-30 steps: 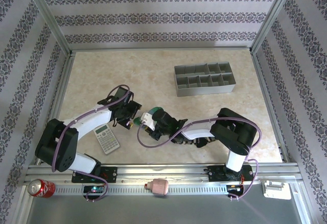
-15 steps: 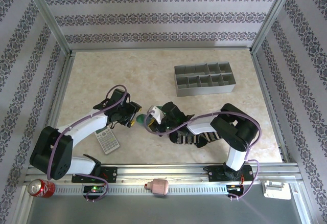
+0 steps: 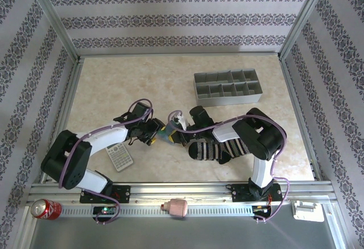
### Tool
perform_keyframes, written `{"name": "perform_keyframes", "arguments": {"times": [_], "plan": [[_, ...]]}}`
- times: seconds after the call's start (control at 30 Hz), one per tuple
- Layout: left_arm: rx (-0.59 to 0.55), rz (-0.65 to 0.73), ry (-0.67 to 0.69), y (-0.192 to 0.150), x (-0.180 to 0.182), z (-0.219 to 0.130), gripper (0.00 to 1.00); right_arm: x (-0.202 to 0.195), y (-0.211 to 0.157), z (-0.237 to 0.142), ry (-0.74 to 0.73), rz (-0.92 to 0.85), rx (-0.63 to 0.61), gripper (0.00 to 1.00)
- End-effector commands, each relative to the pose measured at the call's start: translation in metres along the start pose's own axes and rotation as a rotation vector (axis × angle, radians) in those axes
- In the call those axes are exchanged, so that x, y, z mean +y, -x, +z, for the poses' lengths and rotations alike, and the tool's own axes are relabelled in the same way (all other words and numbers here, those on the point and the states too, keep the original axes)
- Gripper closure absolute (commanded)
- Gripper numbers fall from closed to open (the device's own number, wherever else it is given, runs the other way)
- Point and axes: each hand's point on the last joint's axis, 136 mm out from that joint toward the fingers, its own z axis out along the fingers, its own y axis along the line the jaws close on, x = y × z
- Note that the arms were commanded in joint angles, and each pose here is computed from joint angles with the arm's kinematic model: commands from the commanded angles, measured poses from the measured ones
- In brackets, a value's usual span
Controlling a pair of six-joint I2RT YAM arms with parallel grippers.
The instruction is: Roll the socks
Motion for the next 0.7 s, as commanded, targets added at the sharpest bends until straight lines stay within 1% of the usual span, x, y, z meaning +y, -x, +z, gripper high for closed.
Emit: {"name": "perform_keyframes", "arguments": {"times": [0.0,0.17,0.47,0.53,0.67], "plan": [[-0.007,0.058,-0.061,0.001,-0.023,0.006,0.36,-0.035,-0.133,-0.014,-0.128,0.419,0.351,1.00],[-0.007,0.067,-0.082,0.001,-0.034,0.013,0.33,-0.041,-0.133,-0.015,-0.100,0.501,0.342,1.00],[0.026,0.080,-0.069,-0.009,-0.035,0.027,0.29,-0.049,-0.133,-0.014,-0.096,0.578,0.344,1.00],[0.035,0.075,-0.038,-0.011,-0.027,0.032,0.34,-0.049,-0.134,-0.014,-0.092,0.587,0.345,1.00],[0.053,0.042,0.067,-0.015,-0.002,0.041,0.51,-0.052,-0.134,-0.014,-0.094,0.597,0.349,1.00]]}}
